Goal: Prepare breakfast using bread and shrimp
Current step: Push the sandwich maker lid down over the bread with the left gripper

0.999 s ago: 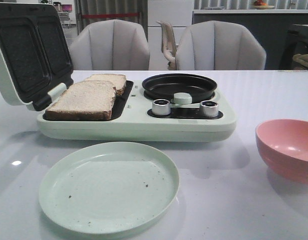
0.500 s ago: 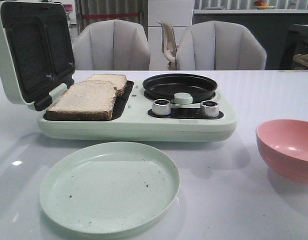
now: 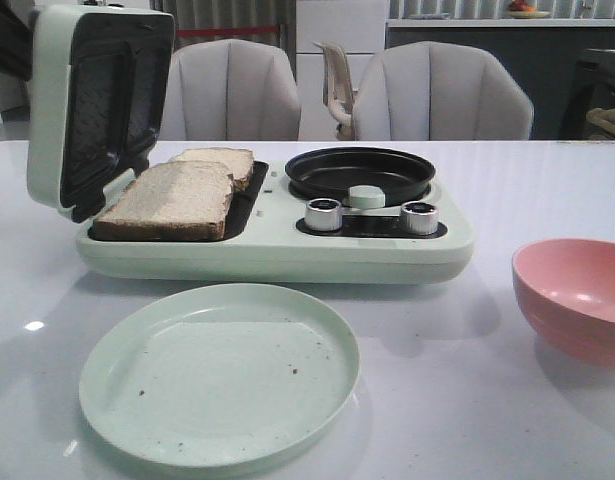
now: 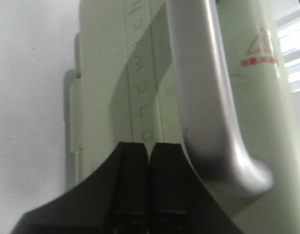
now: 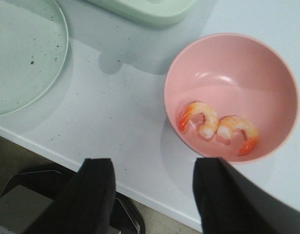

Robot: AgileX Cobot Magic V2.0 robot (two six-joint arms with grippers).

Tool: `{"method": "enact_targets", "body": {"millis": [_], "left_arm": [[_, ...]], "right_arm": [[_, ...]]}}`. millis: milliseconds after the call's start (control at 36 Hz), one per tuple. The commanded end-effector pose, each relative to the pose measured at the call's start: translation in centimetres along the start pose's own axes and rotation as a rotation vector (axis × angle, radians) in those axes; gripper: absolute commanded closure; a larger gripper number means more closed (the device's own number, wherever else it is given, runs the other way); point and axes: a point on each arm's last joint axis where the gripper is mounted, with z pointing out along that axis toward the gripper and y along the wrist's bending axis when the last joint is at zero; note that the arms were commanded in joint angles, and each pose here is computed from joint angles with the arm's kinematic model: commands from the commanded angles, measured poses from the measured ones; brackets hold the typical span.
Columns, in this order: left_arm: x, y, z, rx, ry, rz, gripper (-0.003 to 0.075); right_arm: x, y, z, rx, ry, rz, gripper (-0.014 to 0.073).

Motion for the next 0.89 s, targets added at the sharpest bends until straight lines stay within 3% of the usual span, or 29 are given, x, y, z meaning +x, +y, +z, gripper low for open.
{"method": "enact_targets", "body": {"millis": [0, 361, 638, 860], "left_arm": [[-0.3, -4.4, -1.9, 0.070, -0.086, 0.092, 0.0619], [4.9, -9.8, -0.9, 0.101, -0.066, 0.284, 0.0619], [11.2, -12.8, -0.4, 0.082, -0.007, 0.463, 0.0619], [16.3, -15.1, -0.8, 0.145, 0.083, 0.578, 0.0619]], "right_arm": [[-1.1, 0.0, -0.9, -0.004, -0.097, -0.002, 0.0120], [-1.1, 0.0, -0.9, -0.004, -0.097, -0.002, 0.0120], [-1.1, 0.0, -0.9, -0.004, -0.097, -0.002, 0.0120], [-1.1, 0.0, -0.9, -0.004, -0.097, -0.002, 0.0120]]}}
